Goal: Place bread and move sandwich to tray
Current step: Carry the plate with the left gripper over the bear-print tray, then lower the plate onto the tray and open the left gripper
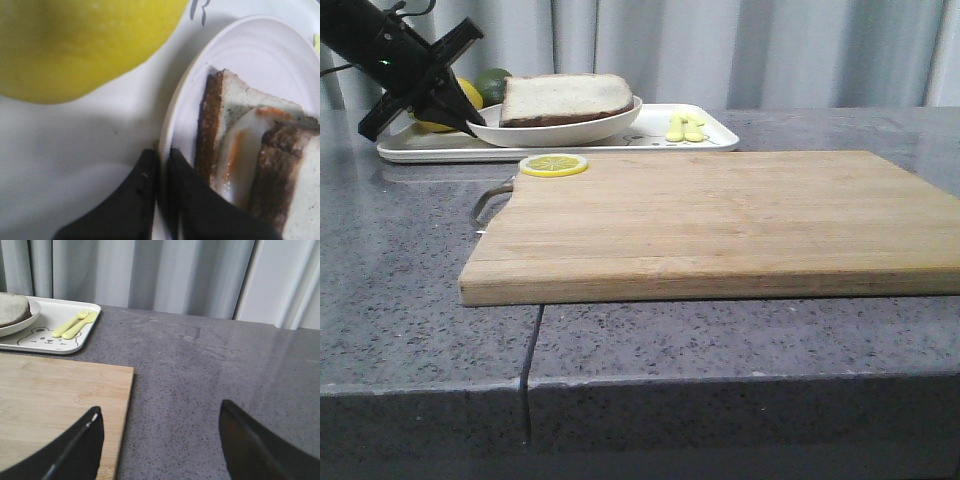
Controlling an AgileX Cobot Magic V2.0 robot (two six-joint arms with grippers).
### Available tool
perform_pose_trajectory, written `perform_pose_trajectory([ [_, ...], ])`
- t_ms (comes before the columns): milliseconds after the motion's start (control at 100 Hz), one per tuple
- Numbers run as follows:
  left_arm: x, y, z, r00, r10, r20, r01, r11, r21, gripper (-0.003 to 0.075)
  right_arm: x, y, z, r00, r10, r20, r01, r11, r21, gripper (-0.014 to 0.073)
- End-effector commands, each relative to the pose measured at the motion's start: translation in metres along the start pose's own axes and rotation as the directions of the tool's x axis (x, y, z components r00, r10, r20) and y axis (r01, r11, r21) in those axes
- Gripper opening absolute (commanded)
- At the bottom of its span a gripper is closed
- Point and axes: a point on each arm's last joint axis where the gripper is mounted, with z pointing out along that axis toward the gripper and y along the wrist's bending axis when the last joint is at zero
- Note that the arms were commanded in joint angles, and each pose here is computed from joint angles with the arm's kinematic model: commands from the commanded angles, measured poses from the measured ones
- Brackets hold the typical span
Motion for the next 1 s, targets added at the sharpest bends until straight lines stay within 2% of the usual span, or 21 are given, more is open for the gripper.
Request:
perform_pose_trajectory([
  [0,-0.0097,-0.0399,-0.0349,0.993,0.005,0.119,-0.017,0.995,0.101,-0.0020,-0.0150,-0.0015,-0.0020,0.995,-0.006,0.095,0.005,1.000,0.014,0.0498],
  [780,-0.0072,-0.0422,-0.0325,0.994,0.019,0.112,-0.030,0.995,0.094,-0.0012,-0.0150,-0.0015,-0.0020,0.995,-0.006,0.095,0.005,1.000,0.014,0.0498],
  [900,-0.0070,-0.0422,-0.0325,0.994,0.020,0.109,-0.030,0.995,0.094,0.0050,-0.0150,-0.0015,-0.0020,0.995,-0.006,0.095,0.005,1.000,0.014,0.0498],
  [990,-0.0064,-0.0422,-0.0324,0.994,0.020,0.103,-0.030,0.995,0.094,0.0125,-0.0150,-0.0015,-0.0020,0.995,-0.006,0.095,0.005,1.000,0.014,0.0498],
])
